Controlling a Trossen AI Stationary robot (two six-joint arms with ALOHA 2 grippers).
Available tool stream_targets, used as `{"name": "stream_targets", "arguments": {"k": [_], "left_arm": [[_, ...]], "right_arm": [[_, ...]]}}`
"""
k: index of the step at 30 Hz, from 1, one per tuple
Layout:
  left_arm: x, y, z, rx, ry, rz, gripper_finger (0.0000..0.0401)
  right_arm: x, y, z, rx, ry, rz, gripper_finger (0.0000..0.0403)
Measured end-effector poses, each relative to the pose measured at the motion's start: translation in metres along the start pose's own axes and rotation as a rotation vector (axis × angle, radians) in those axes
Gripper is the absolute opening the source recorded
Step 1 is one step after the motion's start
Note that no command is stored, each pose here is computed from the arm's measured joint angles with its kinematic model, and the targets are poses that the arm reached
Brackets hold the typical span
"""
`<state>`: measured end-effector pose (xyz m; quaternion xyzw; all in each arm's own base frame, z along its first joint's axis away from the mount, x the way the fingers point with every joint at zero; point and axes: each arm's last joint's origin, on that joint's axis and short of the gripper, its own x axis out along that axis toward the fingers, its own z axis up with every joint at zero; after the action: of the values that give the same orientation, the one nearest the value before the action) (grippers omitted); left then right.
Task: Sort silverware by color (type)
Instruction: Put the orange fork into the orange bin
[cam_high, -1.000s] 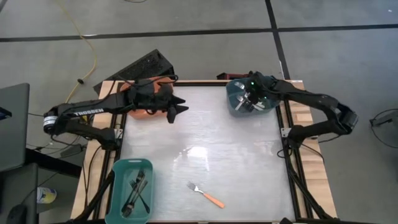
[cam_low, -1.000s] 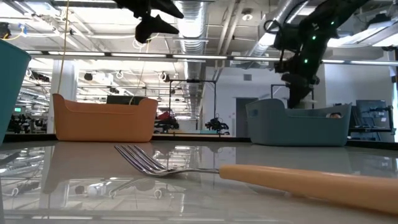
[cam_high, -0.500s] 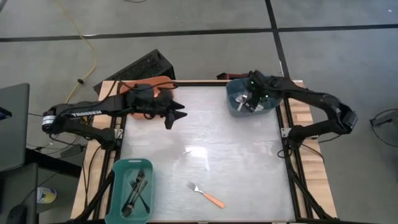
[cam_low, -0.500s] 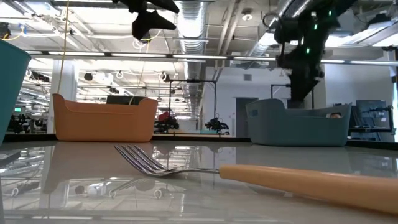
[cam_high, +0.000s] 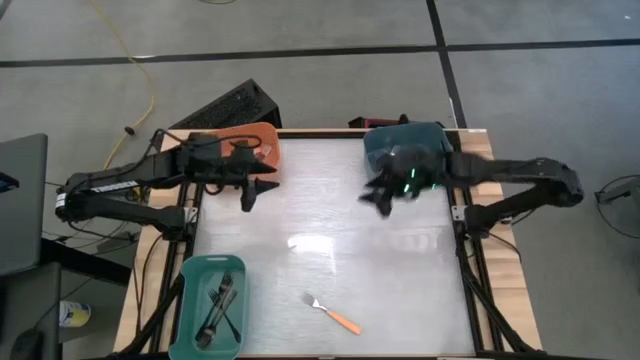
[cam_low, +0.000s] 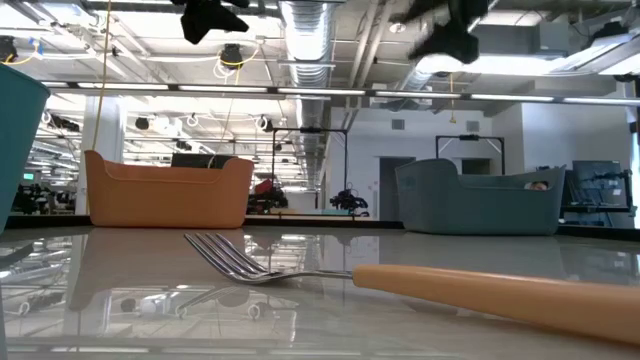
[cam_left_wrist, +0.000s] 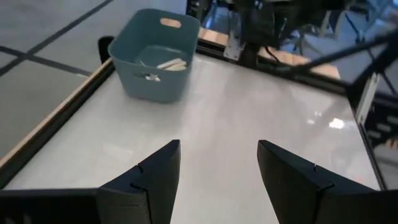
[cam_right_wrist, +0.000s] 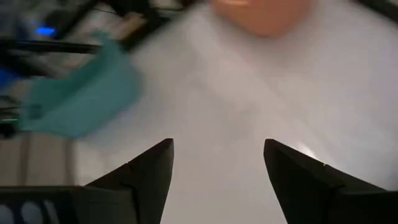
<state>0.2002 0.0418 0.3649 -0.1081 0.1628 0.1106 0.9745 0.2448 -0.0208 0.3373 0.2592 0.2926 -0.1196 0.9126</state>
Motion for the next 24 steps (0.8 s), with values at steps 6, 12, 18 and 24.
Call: {"name": "stream_targets", "arguments": {"k": [6,12,18,24], "left_arm": [[-0.002,-0.005,-0.008,0.074,0.081,-0.045,0.0198],[-0.001,-0.008,-0.013,0.131,0.132,-0.102,0.0198],[-0.001,-0.009,-0.014,0.147,0.139,-0.14,0.0198],[-0.001,-0.01,-0.014,0.153,0.147,-0.164,0.0198]], "right_arm": [[0.041,0.084,-0.046,-0.081,-0.002,0.18,0.0275],[0.08,0.147,-0.102,-0.09,0.125,0.201,0.0274],[0.115,0.171,-0.135,0.009,0.327,0.0,0.0274],[0.148,0.191,-0.166,0.041,0.539,-0.019,0.0274]]}}
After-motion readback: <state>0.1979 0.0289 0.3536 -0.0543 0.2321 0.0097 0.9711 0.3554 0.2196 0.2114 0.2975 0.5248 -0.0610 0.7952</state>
